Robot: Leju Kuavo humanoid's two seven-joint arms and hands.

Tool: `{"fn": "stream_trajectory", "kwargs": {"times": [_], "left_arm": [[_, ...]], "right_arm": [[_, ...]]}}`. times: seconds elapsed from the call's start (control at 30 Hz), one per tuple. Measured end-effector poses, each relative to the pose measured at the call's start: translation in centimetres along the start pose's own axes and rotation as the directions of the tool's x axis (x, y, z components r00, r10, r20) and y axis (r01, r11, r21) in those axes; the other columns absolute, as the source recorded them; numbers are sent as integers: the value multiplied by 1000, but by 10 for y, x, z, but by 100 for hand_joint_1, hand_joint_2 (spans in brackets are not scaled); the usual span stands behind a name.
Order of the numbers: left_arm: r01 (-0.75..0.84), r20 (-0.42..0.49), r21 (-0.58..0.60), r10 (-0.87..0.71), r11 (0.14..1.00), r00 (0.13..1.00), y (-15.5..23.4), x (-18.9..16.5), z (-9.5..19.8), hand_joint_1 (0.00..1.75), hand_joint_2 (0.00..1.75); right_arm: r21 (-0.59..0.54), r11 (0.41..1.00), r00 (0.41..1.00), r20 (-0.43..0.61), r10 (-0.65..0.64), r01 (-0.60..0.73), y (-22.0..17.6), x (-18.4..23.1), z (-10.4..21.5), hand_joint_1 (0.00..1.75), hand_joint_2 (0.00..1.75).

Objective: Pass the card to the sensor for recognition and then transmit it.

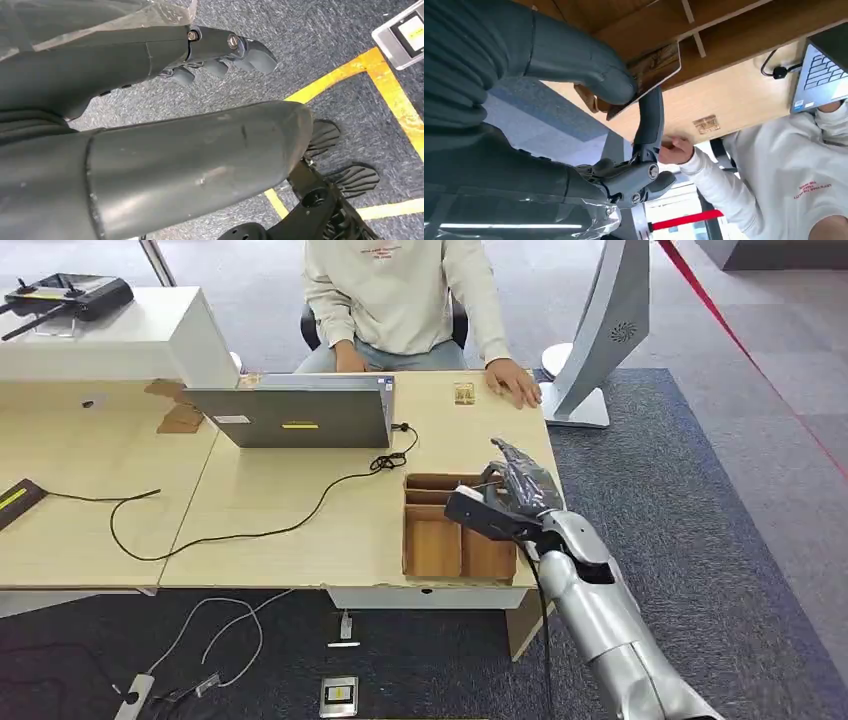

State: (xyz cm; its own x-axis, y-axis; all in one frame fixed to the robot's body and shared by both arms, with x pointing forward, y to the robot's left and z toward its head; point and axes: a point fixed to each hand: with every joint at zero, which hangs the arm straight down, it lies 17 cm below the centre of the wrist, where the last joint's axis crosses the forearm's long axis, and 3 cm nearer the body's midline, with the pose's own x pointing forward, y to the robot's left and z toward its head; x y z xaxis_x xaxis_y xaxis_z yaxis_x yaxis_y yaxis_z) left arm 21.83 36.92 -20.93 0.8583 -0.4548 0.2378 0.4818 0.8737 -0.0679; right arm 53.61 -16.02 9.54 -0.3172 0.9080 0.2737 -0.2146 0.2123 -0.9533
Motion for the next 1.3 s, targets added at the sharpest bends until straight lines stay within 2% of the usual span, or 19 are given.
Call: {"fn": "stream_trajectory", "kwargs": {"times": [0.03, 0.2, 0.23, 0.37, 0.67, 1.07, 1.3], "left_arm": [[-2, -2, 1, 2, 1000, 1000, 1, -1, 0, 0, 0], [-20, 1, 3, 20, 1000, 1000, 2, -1, 1, 0, 0], [-24, 2, 3, 24, 1000, 1000, 2, -1, 1, 0, 175], [-37, 5, 7, 37, 999, 999, 4, -4, 1, 0, 175], [-41, 10, 12, 40, 999, 999, 4, -7, 1, 0, 175], [-20, 22, 14, 20, 1000, 1000, 5, -4, 1, 0, 175], [-30, 37, 10, 30, 999, 999, 3, -7, 0, 0, 175]], "right_arm": [[0, 1000, 1000, 0, -2, 2, 0, 0, 0, 162, 175], [-1, 1000, 1000, -10, -9, 9, 0, -2, 0, 168, 175], [-1, 1000, 1000, -10, -9, 9, 0, -2, 0, 164, 175], [-15, 1000, 1000, -13, -9, 9, -6, -3, 0, 175, 175], [-114, 993, 1000, 0, -10, 10, -36, 2, -1, 175, 175], [-345, 938, 998, 29, 56, -42, -149, 1, -5, 175, 175], [-384, 922, 998, 24, 61, -47, -168, -1, -2, 175, 175]]}}
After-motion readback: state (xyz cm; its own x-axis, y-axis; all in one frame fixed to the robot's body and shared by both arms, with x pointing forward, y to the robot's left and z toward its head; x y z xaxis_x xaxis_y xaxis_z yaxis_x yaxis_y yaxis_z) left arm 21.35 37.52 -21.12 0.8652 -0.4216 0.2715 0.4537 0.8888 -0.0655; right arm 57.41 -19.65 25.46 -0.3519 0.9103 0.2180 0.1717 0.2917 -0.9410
